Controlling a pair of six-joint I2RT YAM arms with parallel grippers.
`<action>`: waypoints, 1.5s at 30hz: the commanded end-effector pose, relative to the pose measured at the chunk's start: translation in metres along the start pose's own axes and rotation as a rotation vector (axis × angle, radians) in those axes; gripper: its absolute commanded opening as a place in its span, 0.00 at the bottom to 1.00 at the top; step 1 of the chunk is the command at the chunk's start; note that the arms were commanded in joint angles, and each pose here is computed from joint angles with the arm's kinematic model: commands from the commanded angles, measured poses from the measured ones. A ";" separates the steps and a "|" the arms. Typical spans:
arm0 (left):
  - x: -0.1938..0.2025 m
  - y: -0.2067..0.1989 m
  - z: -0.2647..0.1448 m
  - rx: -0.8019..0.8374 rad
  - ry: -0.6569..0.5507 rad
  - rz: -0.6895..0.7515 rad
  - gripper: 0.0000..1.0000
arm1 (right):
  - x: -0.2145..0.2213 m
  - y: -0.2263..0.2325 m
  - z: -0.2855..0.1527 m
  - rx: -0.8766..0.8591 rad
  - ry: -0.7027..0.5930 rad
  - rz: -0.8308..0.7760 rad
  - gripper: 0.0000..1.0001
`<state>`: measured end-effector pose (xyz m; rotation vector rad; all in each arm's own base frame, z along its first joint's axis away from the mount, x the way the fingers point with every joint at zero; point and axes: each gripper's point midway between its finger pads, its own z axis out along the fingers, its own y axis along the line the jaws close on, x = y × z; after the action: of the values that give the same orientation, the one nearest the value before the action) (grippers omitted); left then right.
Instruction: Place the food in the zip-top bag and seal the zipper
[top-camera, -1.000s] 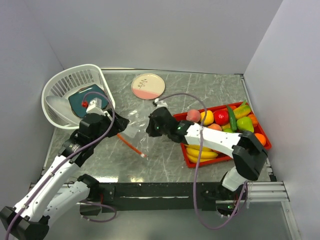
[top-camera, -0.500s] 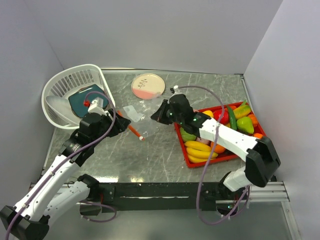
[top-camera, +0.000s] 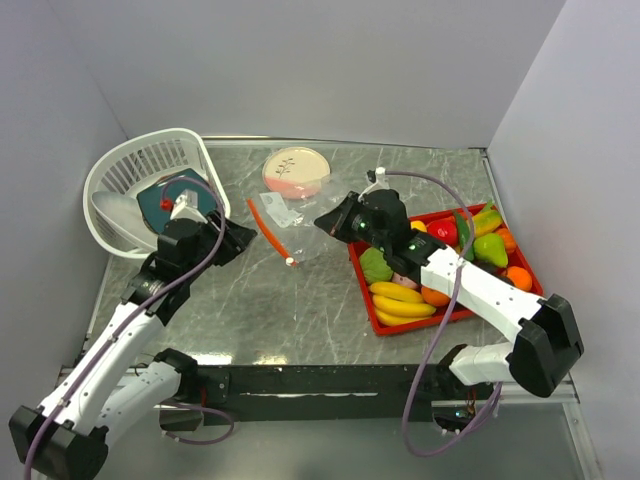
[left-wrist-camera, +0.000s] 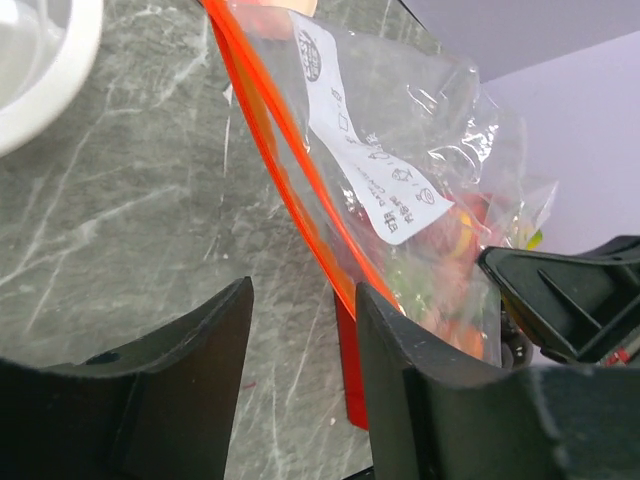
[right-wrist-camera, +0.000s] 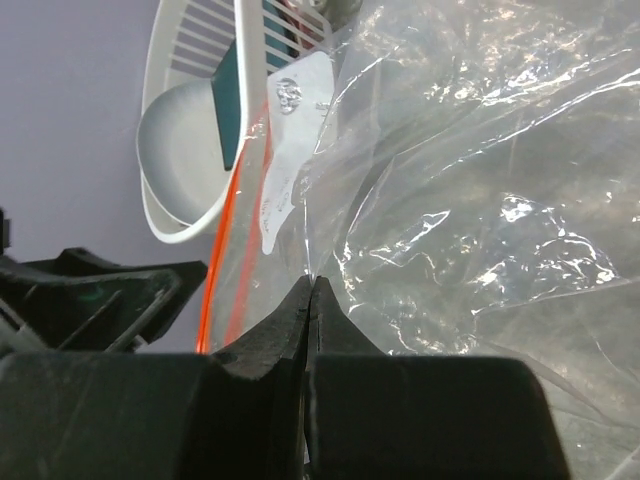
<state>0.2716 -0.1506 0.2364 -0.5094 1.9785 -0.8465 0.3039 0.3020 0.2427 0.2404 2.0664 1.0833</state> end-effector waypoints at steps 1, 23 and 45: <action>-0.001 -0.014 0.008 0.077 0.008 -0.034 0.50 | -0.020 0.021 -0.015 -0.077 -0.079 0.018 0.00; 0.004 -0.006 0.030 0.088 0.025 -0.078 0.47 | -0.015 0.023 -0.022 -0.110 -0.073 0.046 0.00; -0.016 -0.009 0.043 0.090 -0.069 -0.059 0.09 | 0.035 0.030 -0.019 -0.165 0.017 0.023 0.00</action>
<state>0.3082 -0.1717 0.2093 -0.5641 1.9651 -0.9785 0.2707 0.3137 0.2439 0.2287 2.0312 1.2258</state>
